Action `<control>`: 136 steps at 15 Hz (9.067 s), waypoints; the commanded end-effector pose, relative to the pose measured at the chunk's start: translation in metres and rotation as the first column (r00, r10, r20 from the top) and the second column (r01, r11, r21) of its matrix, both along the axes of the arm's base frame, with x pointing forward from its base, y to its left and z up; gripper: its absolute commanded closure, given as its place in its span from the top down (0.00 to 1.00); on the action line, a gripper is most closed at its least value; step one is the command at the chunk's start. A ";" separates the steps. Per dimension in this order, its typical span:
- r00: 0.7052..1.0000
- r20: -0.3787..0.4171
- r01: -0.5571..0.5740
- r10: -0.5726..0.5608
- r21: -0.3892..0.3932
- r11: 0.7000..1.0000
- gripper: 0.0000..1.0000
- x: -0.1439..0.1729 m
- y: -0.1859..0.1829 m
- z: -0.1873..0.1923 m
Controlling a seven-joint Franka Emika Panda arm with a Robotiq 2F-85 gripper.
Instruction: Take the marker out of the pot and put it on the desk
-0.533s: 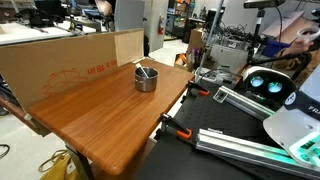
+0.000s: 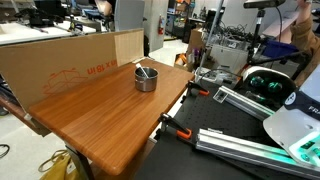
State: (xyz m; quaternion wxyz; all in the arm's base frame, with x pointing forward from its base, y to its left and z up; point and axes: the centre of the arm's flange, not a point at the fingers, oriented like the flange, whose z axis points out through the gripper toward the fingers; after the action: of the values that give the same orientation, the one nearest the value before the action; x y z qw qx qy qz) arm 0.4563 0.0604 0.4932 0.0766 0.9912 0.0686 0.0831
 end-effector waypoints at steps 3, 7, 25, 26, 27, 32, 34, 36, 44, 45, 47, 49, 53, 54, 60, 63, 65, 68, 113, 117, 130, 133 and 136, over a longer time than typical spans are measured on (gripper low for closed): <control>1.000 0.010 0.007 -0.007 0.001 1.000 1.00 0.001 -0.003 -0.004; 0.999 -0.004 0.041 -0.040 0.082 0.996 1.00 0.003 -0.014 -0.033; 0.983 -0.168 0.116 -0.078 0.231 0.966 1.00 0.033 -0.056 -0.208; 0.982 -0.170 0.124 -0.087 0.222 0.967 1.00 0.036 -0.057 -0.212; 0.981 -0.170 0.130 -0.094 0.221 0.967 1.00 0.040 -0.059 -0.217; 0.972 -0.216 0.143 -0.090 0.245 0.959 1.00 0.053 -0.068 -0.241; 0.969 -0.234 0.142 -0.084 0.247 0.958 1.00 0.058 -0.070 -0.252; 0.966 -0.246 0.140 -0.078 0.246 0.959 1.00 0.063 -0.070 -0.262; 0.957 -0.283 0.136 -0.064 0.245 0.960 1.00 0.084 -0.068 -0.288; 0.957 -0.284 0.137 -0.065 0.244 0.960 1.00 0.087 -0.068 -0.291; 0.955 -0.290 0.136 -0.061 0.247 0.959 1.00 0.090 -0.068 -0.295; 0.957 -0.286 0.124 -0.051 0.243 0.962 0.74 0.093 -0.068 -0.297; 0.958 -0.282 0.119 -0.048 0.241 0.963 0.43 0.096 -0.074 -0.295; 0.958 -0.283 0.118 -0.046 0.243 0.963 0.35 0.096 -0.075 -0.295; 0.954 -0.298 0.099 -0.023 0.241 0.966 0.04 0.094 -0.070 -0.298; 0.954 -0.298 0.093 -0.018 0.241 0.966 0.05 0.094 -0.070 -0.298; 0.955 -0.295 0.094 -0.020 0.238 0.967 0.05 0.093 -0.070 -0.296; 0.958 -0.279 0.124 -0.061 0.213 0.969 0.05 0.092 -0.074 -0.285; 0.810 -0.244 0.570 -0.534 0.114 0.813 0.53 0.098 -0.250 -0.358; 0.816 -0.248 0.560 -0.522 0.115 0.820 0.81 0.099 -0.250 -0.361; 0.845 -0.166 0.530 -0.508 0.139 0.836 1.00 0.095 -0.233 -0.310; 0.856 -0.093 0.517 -0.508 0.145 0.844 1.00 0.088 -0.214 -0.260; 0.872 -0.015 0.485 -0.488 0.149 0.862 1.00 0.074 -0.189 -0.204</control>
State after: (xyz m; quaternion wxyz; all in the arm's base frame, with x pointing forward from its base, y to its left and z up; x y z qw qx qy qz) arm 0.5615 -0.1511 0.2482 0.0064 0.9792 -0.1965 0.0506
